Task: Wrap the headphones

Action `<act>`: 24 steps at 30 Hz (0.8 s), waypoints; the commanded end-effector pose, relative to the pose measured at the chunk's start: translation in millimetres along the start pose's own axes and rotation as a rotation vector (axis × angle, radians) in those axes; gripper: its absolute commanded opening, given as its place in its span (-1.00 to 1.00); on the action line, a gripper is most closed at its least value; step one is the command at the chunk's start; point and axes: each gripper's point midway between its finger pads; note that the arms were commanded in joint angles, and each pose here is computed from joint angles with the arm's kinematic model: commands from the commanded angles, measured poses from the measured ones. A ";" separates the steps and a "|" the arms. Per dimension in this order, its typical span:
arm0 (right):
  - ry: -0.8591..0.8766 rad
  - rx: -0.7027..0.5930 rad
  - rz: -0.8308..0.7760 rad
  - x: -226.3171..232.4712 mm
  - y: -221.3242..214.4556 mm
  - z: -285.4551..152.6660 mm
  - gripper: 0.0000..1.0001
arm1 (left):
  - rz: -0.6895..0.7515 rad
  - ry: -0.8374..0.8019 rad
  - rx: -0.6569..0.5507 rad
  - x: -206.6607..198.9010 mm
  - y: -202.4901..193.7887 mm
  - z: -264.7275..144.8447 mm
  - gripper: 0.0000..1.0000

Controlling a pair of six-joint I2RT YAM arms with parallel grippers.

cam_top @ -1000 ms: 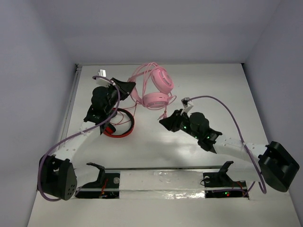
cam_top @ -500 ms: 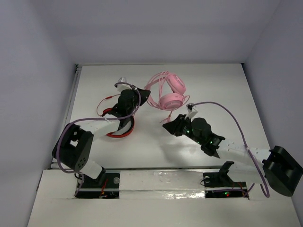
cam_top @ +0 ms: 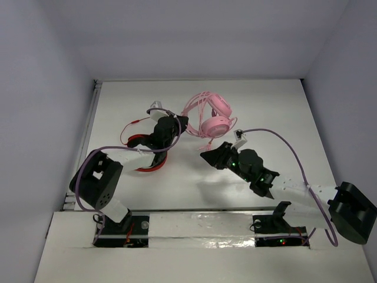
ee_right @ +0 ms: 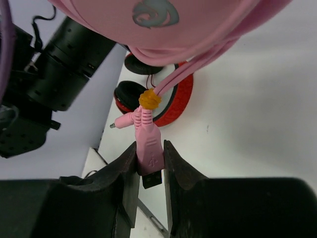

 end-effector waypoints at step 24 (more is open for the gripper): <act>-0.020 -0.435 -0.065 44.8 107.4 -109.5 0.48 | 0.033 -0.080 0.092 -41.4 -55.4 87.4 -1.00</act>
Point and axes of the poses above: each gripper's point midway between its finger pads, its own z axis out along the fingers, its own x axis along the line the jaws close on, y = z × x, and after that the axes turned 13 degrees about z, right-handed
